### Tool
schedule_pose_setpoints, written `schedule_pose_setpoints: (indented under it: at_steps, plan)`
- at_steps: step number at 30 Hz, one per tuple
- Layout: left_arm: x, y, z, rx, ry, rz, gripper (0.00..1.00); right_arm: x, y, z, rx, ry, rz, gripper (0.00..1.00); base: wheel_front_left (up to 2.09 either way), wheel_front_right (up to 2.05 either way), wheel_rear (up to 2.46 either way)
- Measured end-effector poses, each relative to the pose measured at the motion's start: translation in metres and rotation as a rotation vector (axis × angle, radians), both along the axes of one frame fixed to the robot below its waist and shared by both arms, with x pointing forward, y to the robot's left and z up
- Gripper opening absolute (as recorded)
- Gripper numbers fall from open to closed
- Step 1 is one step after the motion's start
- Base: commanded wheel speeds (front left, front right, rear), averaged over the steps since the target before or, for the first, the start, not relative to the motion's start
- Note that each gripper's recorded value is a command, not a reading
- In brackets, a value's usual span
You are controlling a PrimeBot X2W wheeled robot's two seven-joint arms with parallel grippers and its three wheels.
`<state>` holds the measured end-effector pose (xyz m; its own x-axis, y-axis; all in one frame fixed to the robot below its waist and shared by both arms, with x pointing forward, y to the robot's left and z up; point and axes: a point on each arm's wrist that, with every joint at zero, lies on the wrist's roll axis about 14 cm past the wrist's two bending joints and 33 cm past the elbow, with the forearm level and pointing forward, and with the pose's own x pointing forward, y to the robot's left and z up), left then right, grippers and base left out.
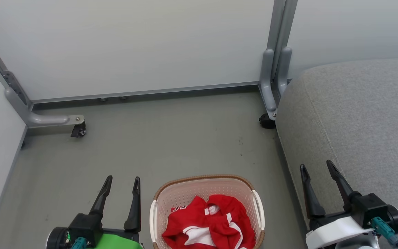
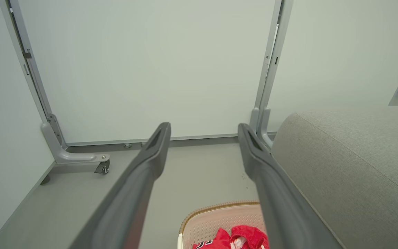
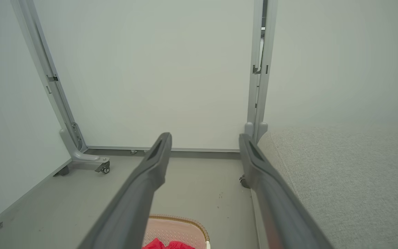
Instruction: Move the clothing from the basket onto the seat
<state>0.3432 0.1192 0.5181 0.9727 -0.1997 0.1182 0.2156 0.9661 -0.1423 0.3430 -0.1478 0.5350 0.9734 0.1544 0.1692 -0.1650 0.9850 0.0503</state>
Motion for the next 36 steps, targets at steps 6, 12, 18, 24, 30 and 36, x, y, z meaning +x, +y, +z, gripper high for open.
schedule_pose_setpoints:
  at_steps: [6, 12, 18, 24, 30, 36]
  plan:
    - [-0.003, -0.003, 0.0, 0.033, -0.012, -0.009, 1.0, -0.002, 0.003, 0.0, -0.042, -0.011, 0.007, 1.0, 0.0, 0.0, 0.0]
    - [-0.003, -0.004, 0.001, 0.051, -0.024, -0.014, 1.0, -0.002, 0.004, 0.001, -0.055, -0.016, 0.01, 1.0, 0.0, 0.0, 0.0]
    - [-0.003, -0.005, 0.001, 0.052, -0.023, -0.016, 1.0, -0.003, 0.004, -0.001, -0.055, -0.012, 0.01, 1.0, 0.0, 0.0, 0.0]
    - [-0.002, -0.008, -0.005, 0.054, -0.002, -0.026, 1.0, -0.001, 0.004, -0.004, -0.054, 0.001, 0.012, 1.0, 0.0, 0.0, 0.0]
    - [0.008, -0.022, -0.019, 0.074, 0.037, -0.077, 1.0, 0.01, 0.0, -0.014, -0.064, 0.032, 0.002, 1.0, 0.0, 0.0, 0.0]
    - [0.049, -0.048, -0.025, 0.128, 0.034, -0.175, 1.0, 0.055, -0.006, 0.001, -0.094, -0.025, -0.006, 1.0, 0.0, 0.0, 0.0]
